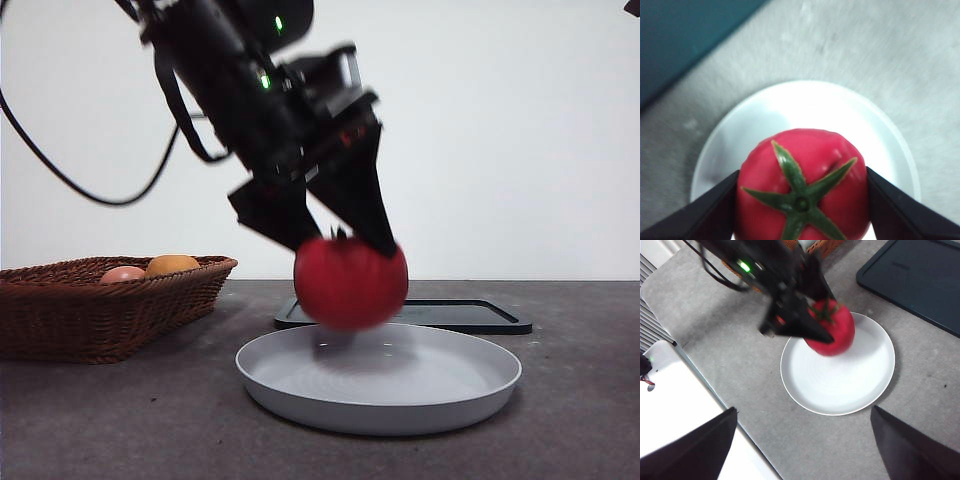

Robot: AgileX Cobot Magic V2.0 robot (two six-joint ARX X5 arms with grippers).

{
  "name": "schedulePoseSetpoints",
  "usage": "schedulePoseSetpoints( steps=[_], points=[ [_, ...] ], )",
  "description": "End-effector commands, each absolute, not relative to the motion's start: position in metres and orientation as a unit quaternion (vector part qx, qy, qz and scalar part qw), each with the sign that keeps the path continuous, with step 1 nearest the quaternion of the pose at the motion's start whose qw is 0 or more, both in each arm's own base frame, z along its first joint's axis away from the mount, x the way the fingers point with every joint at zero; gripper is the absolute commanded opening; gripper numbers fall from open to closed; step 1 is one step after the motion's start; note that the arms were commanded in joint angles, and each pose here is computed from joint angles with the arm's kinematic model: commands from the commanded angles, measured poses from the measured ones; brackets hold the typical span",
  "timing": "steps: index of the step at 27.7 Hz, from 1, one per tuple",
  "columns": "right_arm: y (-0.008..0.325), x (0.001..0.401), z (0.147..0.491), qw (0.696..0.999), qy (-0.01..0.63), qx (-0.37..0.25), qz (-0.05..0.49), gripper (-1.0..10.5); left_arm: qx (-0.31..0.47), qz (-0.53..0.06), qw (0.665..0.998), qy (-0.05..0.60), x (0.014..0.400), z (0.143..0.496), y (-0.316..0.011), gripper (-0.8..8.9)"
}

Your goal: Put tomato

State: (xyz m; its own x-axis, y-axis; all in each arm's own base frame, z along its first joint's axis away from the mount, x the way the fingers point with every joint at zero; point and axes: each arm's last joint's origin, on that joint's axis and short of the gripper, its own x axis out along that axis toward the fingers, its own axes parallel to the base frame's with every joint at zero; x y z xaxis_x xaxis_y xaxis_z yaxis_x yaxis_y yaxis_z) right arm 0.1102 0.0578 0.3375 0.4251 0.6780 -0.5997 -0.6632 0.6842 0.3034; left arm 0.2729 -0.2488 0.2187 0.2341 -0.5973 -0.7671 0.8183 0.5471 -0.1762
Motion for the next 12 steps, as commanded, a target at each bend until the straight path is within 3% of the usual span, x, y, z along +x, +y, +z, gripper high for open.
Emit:
schedulePoseSetpoints(
  steps=[1, 9, 12],
  points=[
    [0.059, 0.111, 0.344, 0.847, 0.35, 0.007, 0.401, 4.2, 0.139, -0.458, 0.771, 0.42, 0.277, 0.208, -0.258, 2.41],
    [0.059, 0.111, 0.344, 0.847, 0.35, 0.007, 0.401, 4.2, 0.143, -0.457, 0.764, 0.433, 0.28, 0.19, -0.265, 2.67],
    [0.059, 0.111, 0.344, 0.847, 0.35, 0.007, 0.401, 4.2, 0.14, -0.457, 0.761, 0.438, 0.278, 0.19, -0.267, 4.93]
  ],
)
